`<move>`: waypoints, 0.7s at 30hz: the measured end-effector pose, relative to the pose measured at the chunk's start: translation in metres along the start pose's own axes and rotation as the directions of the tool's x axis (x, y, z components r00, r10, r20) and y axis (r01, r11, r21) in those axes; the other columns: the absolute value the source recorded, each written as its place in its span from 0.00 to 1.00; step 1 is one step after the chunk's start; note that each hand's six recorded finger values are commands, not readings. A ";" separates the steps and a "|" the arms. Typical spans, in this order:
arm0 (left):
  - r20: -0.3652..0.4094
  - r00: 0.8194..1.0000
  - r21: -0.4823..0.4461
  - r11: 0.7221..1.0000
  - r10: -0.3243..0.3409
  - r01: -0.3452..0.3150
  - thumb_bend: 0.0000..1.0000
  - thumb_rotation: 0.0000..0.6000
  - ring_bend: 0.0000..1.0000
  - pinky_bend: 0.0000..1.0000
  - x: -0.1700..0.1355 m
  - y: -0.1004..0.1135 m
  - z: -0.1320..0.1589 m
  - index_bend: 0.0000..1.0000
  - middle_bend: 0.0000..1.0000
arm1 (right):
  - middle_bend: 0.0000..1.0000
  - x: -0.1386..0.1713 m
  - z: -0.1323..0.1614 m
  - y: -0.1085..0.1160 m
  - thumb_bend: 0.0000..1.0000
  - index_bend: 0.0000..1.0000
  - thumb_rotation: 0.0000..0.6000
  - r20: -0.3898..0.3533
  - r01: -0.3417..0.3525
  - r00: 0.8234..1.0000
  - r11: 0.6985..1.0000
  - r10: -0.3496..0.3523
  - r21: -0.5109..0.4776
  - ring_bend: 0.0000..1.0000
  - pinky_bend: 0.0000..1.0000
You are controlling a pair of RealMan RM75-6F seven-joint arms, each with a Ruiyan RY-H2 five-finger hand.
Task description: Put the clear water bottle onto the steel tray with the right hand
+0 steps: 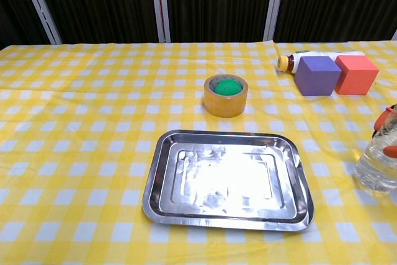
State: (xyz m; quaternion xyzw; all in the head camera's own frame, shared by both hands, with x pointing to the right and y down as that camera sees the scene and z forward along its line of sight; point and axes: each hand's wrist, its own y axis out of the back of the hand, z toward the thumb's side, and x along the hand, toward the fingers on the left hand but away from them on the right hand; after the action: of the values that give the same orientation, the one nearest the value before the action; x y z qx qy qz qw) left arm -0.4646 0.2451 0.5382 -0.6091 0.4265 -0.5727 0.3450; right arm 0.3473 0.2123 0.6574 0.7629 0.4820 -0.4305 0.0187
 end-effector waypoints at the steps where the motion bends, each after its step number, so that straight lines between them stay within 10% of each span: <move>1: 0.001 1.000 -0.001 1.000 0.002 -0.002 0.15 1.00 0.00 0.00 0.000 0.000 0.000 0.16 0.01 | 0.58 0.000 0.007 -0.001 0.51 0.69 1.00 -0.015 -0.004 1.000 1.000 0.004 -0.002 0.26 0.00; 21: -0.005 1.000 -0.023 1.000 0.004 -0.004 0.15 1.00 0.00 0.00 -0.002 0.006 -0.005 0.16 0.01 | 0.58 0.007 0.108 -0.039 0.51 0.69 1.00 -0.087 -0.092 0.991 0.992 0.099 0.085 0.26 0.00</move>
State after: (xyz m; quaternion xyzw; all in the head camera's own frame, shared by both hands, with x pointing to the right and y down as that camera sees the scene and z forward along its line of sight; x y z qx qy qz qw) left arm -0.4701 0.2445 0.5326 -0.6107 0.4350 -0.5687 0.3381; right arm 0.2498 0.1902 0.5999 0.8040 0.4274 -0.4132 -0.0137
